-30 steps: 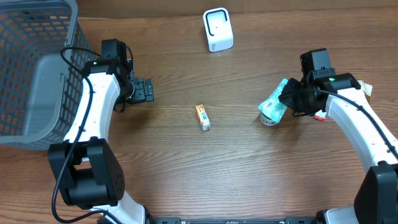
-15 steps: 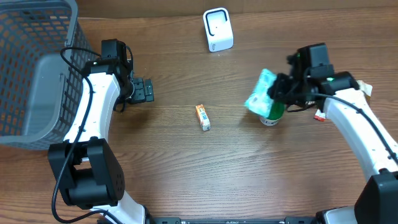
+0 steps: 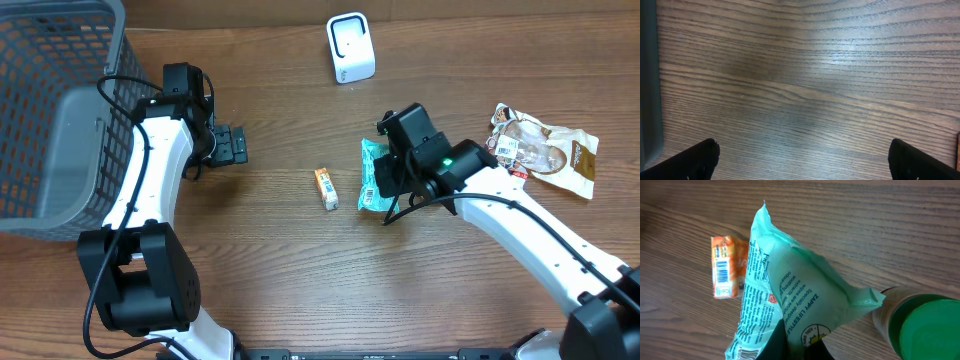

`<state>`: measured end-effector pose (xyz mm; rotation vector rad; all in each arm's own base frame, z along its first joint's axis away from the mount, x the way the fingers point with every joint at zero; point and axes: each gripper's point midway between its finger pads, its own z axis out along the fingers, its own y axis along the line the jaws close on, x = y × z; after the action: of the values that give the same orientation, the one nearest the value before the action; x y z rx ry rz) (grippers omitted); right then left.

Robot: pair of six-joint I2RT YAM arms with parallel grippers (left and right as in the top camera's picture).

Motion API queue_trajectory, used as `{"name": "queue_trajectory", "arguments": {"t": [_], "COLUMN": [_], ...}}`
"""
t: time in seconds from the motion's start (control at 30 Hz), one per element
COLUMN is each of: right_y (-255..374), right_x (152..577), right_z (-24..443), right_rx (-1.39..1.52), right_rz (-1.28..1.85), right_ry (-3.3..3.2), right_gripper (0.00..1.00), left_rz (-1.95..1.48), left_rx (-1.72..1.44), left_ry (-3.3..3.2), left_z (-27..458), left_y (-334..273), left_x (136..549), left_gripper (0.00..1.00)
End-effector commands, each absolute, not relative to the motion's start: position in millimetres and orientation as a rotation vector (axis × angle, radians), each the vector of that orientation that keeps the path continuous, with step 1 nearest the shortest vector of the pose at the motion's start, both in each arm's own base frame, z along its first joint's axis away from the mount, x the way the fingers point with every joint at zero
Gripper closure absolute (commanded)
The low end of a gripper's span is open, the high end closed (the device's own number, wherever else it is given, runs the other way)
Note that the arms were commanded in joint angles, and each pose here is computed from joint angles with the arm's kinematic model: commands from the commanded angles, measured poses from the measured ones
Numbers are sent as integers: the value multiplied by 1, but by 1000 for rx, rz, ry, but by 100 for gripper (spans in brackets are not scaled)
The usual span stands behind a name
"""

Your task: Scan the item barcode

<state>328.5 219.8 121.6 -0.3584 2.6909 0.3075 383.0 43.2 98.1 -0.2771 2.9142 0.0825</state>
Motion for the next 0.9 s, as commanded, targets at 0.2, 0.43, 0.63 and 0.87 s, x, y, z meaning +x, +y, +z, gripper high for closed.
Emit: {"name": "queue_trajectory", "arguments": {"t": [0.2,0.43,0.63,0.87], "right_y": [230,234,241,247], "right_x": [340,348,364,355], "right_z": [66,56,79,91], "right_rx": [-378,-374,-362,-198], "right_rz": [214,214,221,306], "right_ry": [2779,2765,2706,2792], "right_gripper": [91,36,26,61], "left_rz": [92,92,92,92], "left_rx": [-248,-248,-248,-248], "left_ry": [2919,2919,2919,2919], "left_z": [97,97,97,97], "left_y": [43,43,43,43], "left_x": [384,384,384,384], "left_gripper": [0,0,0,0]}}
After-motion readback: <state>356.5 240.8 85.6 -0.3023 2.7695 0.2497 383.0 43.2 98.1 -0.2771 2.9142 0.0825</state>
